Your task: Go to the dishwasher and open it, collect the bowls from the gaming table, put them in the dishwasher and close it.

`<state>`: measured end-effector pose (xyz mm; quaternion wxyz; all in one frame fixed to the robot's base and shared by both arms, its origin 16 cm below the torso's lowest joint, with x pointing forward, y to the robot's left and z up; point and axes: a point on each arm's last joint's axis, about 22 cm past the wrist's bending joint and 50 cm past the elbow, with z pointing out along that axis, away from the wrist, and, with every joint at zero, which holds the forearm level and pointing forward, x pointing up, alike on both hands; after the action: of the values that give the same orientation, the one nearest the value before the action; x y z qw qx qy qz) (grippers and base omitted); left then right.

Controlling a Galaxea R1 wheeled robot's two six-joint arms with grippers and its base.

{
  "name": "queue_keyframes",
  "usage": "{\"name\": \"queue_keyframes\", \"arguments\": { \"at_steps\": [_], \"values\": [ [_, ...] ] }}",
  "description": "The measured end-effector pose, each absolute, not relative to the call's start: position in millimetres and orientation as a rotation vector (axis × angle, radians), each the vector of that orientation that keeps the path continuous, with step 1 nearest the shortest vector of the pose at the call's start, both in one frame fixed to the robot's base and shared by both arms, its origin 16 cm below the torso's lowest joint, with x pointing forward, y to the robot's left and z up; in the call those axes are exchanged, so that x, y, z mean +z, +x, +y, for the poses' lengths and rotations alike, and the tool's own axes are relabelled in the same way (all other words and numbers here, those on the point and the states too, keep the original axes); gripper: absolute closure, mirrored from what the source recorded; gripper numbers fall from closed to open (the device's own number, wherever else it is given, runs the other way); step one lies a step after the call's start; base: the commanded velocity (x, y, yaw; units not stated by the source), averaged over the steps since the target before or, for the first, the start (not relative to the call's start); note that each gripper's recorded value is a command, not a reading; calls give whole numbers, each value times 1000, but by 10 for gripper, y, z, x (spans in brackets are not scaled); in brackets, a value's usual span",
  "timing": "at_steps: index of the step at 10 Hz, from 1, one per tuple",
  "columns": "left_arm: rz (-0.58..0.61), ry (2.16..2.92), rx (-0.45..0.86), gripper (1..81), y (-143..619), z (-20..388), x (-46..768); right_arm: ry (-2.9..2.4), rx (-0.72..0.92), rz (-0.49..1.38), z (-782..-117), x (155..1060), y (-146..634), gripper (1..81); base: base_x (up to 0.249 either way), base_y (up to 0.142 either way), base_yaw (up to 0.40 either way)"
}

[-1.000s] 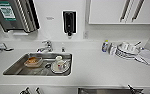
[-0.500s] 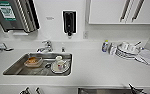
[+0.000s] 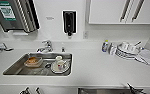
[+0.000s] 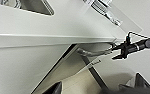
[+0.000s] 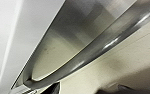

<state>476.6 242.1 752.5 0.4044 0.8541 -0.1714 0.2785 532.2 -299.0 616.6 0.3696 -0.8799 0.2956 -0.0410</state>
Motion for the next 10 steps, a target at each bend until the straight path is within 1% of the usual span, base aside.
{"name": "queue_keyframes", "arguments": {
  "at_steps": [2,5,10],
  "values": [
    [-432,2157,703,10,4766,2425,7525,-2233,-79,813,-2857,6033,5438,10,0,0,0],
    [-432,2158,703,10,4764,2429,7524,-2172,-28,975,-2789,5823,5542,10,0,0,0],
    [-445,2153,684,10,4738,2379,7504,-2145,-58,1053,-2938,5686,5566,10,0,0,0]
  ]
}}
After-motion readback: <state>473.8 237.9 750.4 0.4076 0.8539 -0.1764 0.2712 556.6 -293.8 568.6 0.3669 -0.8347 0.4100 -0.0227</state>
